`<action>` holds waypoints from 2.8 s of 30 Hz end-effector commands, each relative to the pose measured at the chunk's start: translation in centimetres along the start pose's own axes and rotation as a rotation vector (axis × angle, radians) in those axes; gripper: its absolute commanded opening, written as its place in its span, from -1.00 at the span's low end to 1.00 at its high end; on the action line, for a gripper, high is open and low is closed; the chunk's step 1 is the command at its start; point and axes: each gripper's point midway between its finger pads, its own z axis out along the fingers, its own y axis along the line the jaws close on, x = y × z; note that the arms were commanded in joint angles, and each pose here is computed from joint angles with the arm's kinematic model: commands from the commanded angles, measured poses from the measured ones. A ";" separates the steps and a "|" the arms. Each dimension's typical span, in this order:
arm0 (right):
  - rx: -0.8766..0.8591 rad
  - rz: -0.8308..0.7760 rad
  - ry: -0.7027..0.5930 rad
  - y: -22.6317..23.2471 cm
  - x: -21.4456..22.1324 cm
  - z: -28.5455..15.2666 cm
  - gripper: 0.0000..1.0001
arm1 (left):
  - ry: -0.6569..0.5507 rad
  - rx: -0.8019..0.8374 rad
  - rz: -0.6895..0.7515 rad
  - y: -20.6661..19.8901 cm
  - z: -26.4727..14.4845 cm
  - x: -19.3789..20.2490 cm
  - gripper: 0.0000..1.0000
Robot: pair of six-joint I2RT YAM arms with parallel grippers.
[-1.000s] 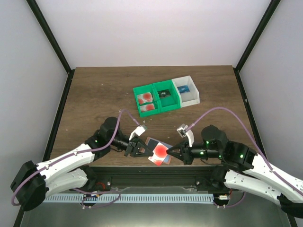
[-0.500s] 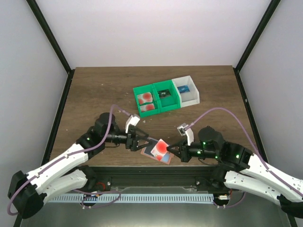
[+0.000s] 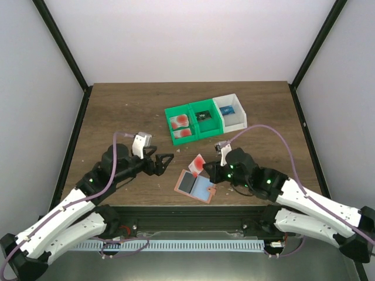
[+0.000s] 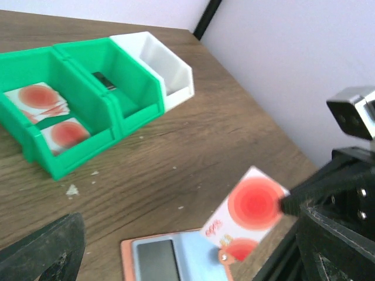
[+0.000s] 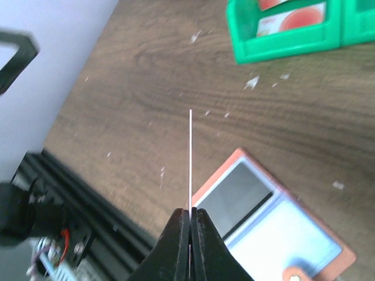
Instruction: Take the credit cards out of the card holder
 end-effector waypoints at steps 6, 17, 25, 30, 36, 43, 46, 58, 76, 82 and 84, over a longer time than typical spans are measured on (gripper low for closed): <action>0.011 0.081 -0.171 -2.7 -8.5 3.5 -0.99 | 0.022 -0.118 0.035 2.8 -0.2 2.0 1.00; 0.060 0.142 -0.279 -6.9 -15.6 8.0 -0.99 | 0.029 -0.119 0.050 2.8 -0.4 2.0 1.00; 0.063 0.169 -0.297 -9.1 -19.2 12.0 -0.99 | 0.009 -0.104 0.053 2.4 -0.9 1.6 1.00; 0.036 0.164 -0.254 -9.3 -20.1 15.5 -0.99 | 0.013 -0.102 0.052 2.4 -0.9 1.7 1.00; 0.036 0.196 -0.211 -10.5 -19.9 18.9 -0.99 | 0.025 -0.103 0.052 2.5 -0.6 1.9 1.00; 0.077 0.243 -0.223 -12.4 -19.4 20.7 -0.99 | 0.019 -0.097 0.052 2.3 -0.8 1.8 1.00; 0.092 0.266 -0.211 -13.0 -19.2 21.8 -0.99 | 0.007 -0.091 0.055 2.2 -1.0 1.6 0.99; 0.102 0.268 -0.230 -12.5 -20.0 24.2 -0.99 | 0.010 -0.083 0.055 2.0 -1.0 1.7 1.00; 0.178 0.272 -0.156 -13.1 -18.5 27.9 -0.99 | -0.001 -0.074 0.057 1.8 -1.3 1.5 1.00; 0.203 0.270 -0.154 -13.6 -18.6 28.3 -0.87 | -0.002 -0.073 0.057 1.8 -1.3 1.5 1.00; 0.218 0.274 -0.144 -13.9 -18.5 28.6 -0.86 | -0.001 -0.074 0.056 1.8 -1.2 1.5 0.99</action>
